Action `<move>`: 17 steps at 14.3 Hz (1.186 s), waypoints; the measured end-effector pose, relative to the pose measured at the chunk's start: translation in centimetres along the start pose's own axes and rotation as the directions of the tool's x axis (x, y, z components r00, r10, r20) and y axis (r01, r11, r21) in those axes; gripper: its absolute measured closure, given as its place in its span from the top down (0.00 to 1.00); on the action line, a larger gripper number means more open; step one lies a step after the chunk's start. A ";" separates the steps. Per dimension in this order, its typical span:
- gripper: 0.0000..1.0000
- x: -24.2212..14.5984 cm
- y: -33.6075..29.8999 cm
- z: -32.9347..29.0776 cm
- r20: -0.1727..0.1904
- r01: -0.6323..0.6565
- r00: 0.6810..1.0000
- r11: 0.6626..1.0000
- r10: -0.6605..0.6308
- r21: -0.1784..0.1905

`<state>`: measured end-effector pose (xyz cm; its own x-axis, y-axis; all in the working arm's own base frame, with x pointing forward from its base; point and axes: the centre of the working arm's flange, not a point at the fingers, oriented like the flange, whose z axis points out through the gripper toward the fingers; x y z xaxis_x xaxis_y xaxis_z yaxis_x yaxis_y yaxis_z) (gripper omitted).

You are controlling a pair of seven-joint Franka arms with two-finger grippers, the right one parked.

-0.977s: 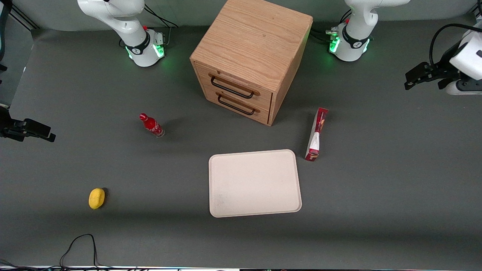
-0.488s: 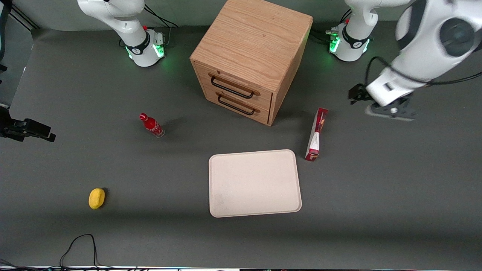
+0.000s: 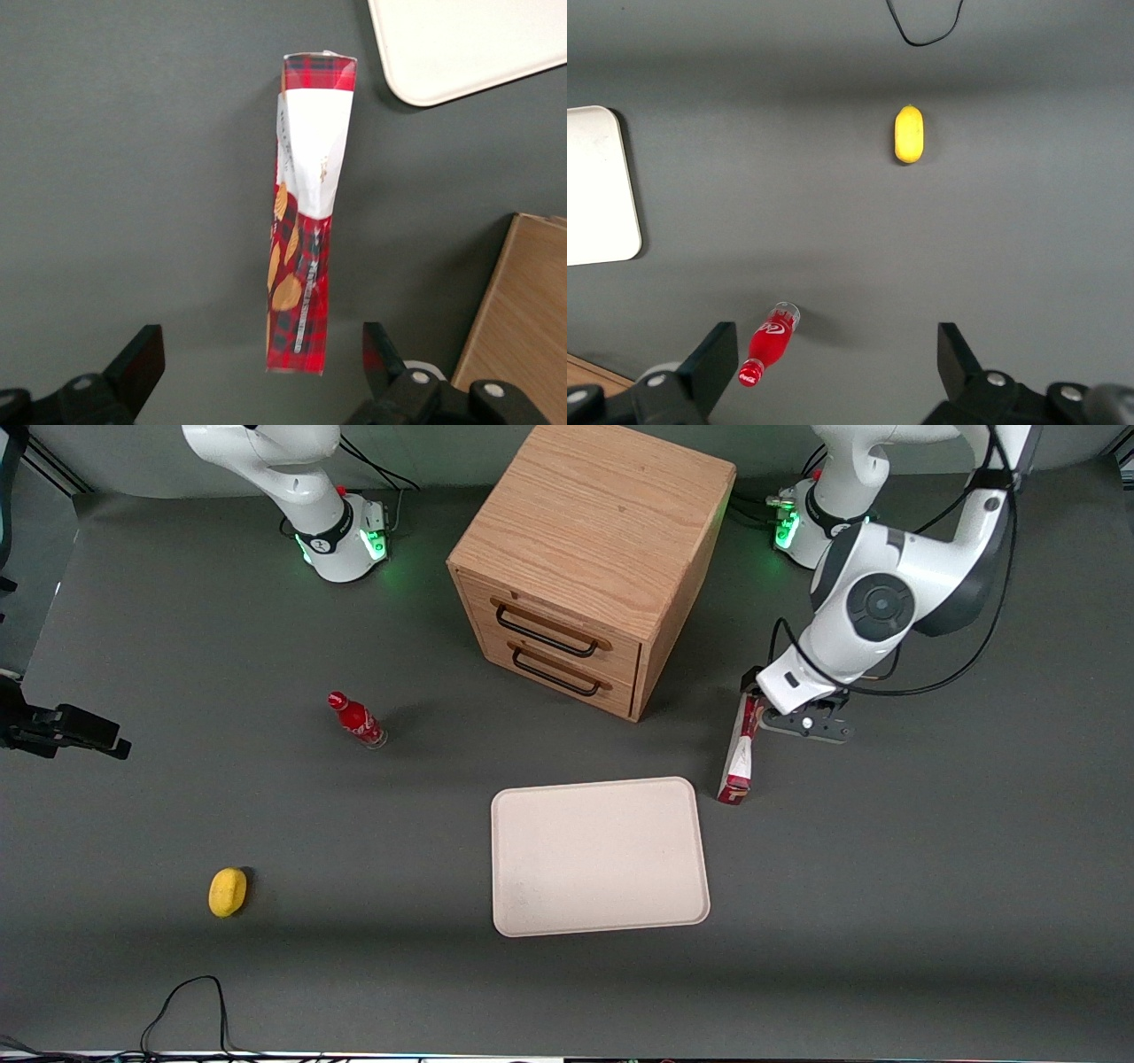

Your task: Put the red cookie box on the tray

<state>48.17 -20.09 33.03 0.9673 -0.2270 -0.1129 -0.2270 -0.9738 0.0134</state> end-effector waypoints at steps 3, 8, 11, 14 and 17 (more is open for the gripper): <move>1.00 1.0 1.4 3.1 -0.016 -0.009 1.000 1.000 0.009 0.001; 0.82 1.6 3.5 7.8 -0.025 -0.021 0.999 0.999 0.022 0.042; 0.48 1.7 3.4 8.8 -0.021 -0.028 0.999 0.998 0.029 0.049; 0.14 1.8 3.3 8.7 -0.024 -0.029 0.999 0.998 0.030 0.054; 0.03 2.2 3.2 8.0 -0.041 -0.026 0.999 0.998 0.028 0.053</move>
<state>48.68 -23.61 24.90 0.9644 -0.2547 -0.0718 -0.2577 -0.9655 -0.0368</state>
